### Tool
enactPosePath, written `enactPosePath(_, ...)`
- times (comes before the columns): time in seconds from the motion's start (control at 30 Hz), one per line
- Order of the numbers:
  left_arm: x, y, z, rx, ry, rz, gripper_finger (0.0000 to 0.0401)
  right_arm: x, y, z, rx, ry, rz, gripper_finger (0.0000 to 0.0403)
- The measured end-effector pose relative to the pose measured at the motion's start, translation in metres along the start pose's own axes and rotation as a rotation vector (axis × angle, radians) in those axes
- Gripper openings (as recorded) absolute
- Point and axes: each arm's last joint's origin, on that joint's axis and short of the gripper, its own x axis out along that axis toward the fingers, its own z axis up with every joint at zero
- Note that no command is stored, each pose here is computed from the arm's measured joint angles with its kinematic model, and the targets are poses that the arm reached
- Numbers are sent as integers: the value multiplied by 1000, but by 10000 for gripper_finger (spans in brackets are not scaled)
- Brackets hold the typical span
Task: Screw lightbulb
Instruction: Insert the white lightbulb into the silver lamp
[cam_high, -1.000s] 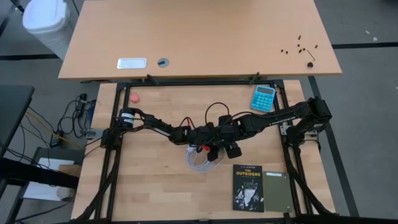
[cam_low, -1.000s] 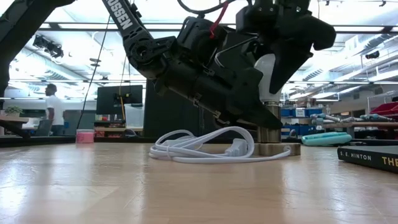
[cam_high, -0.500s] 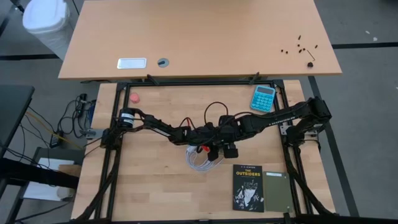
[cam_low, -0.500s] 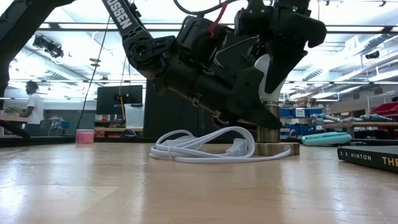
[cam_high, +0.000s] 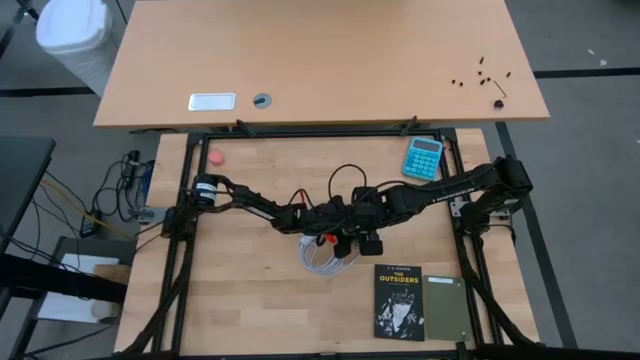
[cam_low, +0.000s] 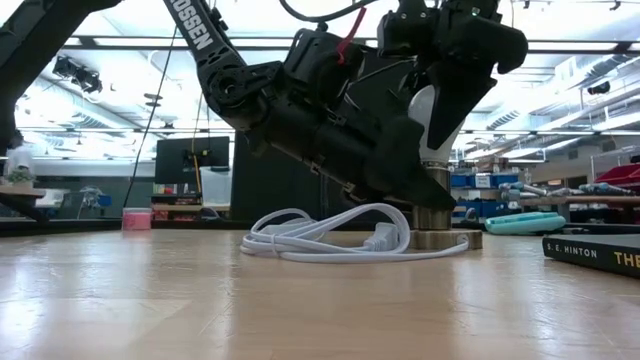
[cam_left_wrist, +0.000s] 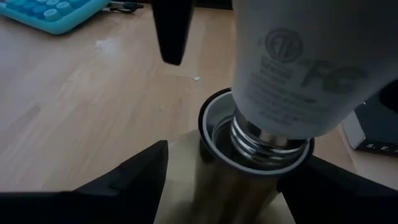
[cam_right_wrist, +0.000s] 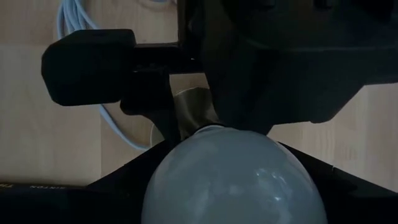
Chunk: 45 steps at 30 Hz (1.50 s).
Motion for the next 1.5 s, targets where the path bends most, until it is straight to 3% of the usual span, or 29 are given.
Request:
enactPosePath(0.2,-3,-1,-5,17,-15,11,277,0,0,1,1,-10,-8,273)
enactPosePath(0.53,-31,0,-24,-9,-56,-3,269,0,-1,4,-10,-41,6,275)
enactPosePath(1.07,-27,-6,-28,11,-108,26,266,16,-1,9,-18,-15,26,275)
enactPosePath(1.4,-28,-6,-30,29,-114,44,175,17,-5,7,-10,-2,24,272)
enactPosePath(1.5,-29,-8,-29,48,-124,45,168,17,-6,7,-6,1,27,272)
